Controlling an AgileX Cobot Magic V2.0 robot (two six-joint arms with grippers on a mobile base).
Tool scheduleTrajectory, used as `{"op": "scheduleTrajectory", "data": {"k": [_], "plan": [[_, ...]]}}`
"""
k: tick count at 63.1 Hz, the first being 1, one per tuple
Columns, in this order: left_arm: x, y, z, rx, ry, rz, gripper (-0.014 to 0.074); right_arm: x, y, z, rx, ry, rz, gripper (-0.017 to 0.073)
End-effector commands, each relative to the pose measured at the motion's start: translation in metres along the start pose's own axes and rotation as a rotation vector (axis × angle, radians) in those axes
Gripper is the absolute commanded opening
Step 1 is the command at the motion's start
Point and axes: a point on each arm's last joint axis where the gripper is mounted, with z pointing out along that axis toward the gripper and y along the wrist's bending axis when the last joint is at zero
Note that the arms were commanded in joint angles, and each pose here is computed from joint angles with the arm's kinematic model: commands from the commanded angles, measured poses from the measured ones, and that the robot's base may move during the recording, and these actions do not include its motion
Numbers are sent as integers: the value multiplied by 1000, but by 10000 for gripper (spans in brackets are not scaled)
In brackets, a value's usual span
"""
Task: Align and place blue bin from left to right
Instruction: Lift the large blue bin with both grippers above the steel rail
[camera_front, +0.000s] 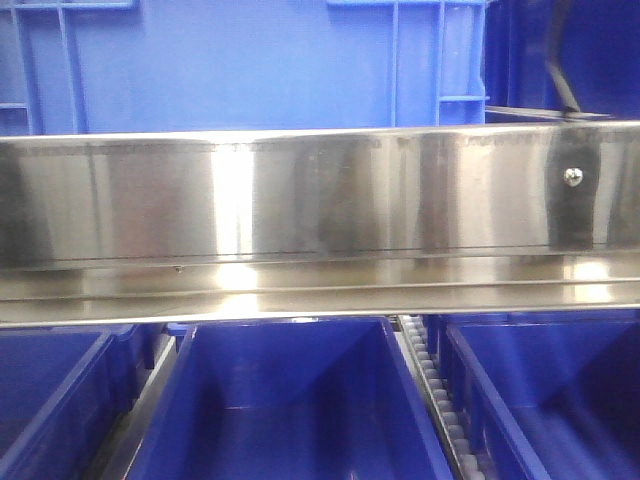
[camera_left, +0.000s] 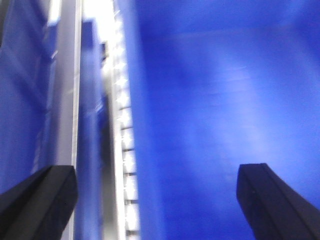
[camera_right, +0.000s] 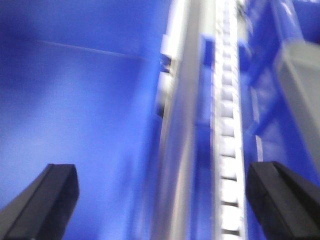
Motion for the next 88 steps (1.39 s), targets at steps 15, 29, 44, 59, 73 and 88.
{"op": "scheduleTrajectory", "data": {"k": [15,29,44,59,73,88], "plan": [[-6,-1,29,-17,-11,-1,545,-1,8,30,-38,24,28,559],[-9,7,43,-23,-16,-30,545,-1,14,47,-66,24,64,559],[-10,6,56,-22,-8,-27,545,0,20,65,-101,29,77,559],[-8,4,71,-25,19,-22,545,-2,16,68,-93,18,84,559],[-11,3,72,-16,-16,-23,545,0,15,78,-86,33,86,559],[-14,2,72,3,-47,-31,545,2,16,88,-83,51,84,559]]}}
